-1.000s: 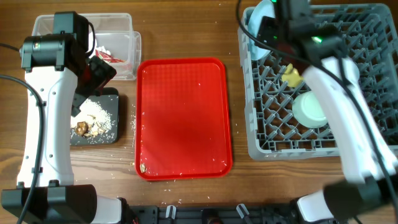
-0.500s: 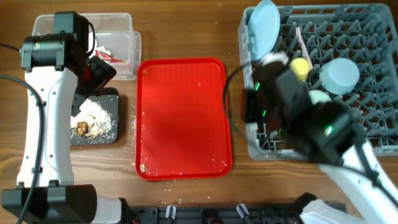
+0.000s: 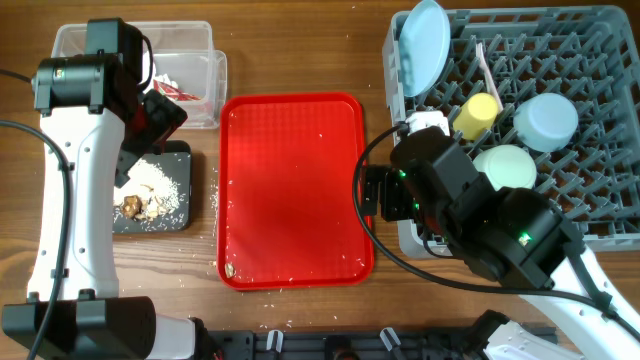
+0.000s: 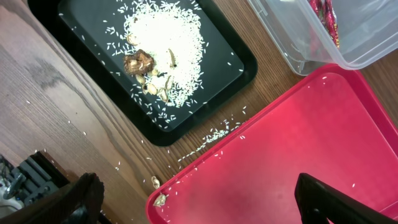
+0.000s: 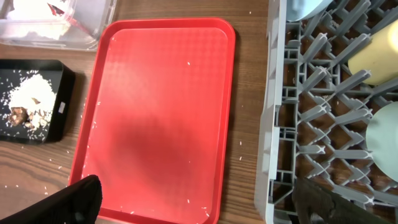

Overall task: Sort waste into correct bins and load items into the dishwasher rack
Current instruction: 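Open the right gripper, leave the plate upright, withdraw toward the front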

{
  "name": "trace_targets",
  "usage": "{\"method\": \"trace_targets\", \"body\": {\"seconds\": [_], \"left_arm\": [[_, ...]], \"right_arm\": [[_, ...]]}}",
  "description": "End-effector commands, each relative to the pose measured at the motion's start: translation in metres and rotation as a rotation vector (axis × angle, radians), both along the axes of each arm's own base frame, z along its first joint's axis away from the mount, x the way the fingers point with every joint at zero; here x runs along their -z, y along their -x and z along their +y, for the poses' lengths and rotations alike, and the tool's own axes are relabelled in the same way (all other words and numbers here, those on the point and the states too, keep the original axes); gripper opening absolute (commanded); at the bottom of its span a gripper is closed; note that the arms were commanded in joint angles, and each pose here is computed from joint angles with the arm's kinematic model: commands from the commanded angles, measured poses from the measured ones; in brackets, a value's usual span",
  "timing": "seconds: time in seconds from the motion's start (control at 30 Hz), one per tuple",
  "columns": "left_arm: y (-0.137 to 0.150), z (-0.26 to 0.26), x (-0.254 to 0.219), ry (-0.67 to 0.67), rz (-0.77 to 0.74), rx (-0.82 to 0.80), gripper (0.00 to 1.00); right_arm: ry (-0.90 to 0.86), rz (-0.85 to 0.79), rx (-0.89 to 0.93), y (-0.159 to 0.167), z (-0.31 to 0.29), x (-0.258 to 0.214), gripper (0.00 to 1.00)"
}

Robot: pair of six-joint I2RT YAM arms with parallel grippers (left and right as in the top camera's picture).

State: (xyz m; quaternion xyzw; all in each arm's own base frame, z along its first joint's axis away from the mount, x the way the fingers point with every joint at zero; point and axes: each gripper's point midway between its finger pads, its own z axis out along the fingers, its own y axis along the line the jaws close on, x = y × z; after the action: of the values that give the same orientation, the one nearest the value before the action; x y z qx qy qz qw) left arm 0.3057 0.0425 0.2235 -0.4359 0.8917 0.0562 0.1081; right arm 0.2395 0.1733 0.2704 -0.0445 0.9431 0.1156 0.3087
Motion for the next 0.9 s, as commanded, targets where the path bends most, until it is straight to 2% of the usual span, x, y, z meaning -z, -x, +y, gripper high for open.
{"method": "trace_targets", "body": {"seconds": [0.0, 0.23, 0.47, 0.63, 0.87], "left_arm": [[0.0, 0.005, -0.001, -0.02, 0.0, -0.004, 1.0], [0.0, 0.005, -0.001, -0.02, 0.0, -0.004, 1.0], [0.0, 0.005, -0.001, -0.02, 0.0, -0.004, 1.0], [0.0, 0.005, -0.001, -0.02, 0.0, -0.004, 1.0], [0.0, 0.005, -0.001, -0.02, 0.0, -0.004, 1.0]], "right_arm": [[0.01, 0.012, 0.016, 0.0, -0.001, 0.006, 1.0], [0.039, -0.039, -0.082, -0.003, 0.005, -0.001, 1.0], [0.0, -0.284, -0.247, -0.014, 0.022, -0.021, 1.0], [-0.076, -0.485, -0.331, -0.022, 0.038, -0.001, 1.0], [-0.256, -0.654, -0.352, -0.019, 0.029, 0.025, 1.0]]}}
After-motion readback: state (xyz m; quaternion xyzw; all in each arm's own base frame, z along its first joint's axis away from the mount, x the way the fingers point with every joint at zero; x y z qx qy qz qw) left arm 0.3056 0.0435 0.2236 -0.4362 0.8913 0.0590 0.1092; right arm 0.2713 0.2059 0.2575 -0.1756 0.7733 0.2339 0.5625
